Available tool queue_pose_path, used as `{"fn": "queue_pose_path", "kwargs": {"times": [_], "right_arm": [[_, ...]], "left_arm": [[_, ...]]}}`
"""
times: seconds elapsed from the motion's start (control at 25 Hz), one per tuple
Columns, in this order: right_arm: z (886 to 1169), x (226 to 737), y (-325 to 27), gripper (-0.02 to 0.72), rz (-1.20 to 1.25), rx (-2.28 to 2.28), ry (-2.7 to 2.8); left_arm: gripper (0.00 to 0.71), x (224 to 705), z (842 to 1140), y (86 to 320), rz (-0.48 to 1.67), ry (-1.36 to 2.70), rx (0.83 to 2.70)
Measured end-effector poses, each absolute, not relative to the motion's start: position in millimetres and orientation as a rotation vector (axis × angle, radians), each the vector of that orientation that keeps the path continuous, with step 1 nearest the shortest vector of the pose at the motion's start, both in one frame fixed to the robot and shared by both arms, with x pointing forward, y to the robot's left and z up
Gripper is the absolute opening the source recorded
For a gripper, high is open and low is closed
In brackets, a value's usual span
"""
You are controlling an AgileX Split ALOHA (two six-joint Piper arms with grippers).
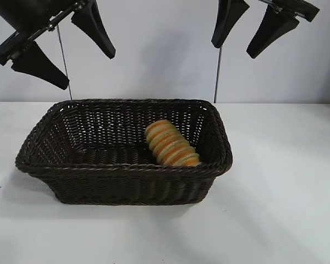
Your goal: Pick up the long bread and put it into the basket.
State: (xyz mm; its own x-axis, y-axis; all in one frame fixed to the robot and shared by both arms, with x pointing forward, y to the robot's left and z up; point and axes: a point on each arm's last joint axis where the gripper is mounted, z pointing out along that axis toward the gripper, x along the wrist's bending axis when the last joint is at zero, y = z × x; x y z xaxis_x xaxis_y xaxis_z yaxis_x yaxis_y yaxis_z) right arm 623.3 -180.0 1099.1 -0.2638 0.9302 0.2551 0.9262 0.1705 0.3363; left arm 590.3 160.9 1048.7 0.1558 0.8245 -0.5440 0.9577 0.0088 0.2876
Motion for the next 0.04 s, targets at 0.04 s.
{"fn": "queue_pose_path", "kwargs": {"times": [0.04], "right_arm": [[1099.1, 623.3, -180.0, 0.475, 0.677, 1.9, 2.396]], "left_arm": [[0.625, 590.3, 1048.7, 160.9, -0.287, 1.695, 1.84]]}}
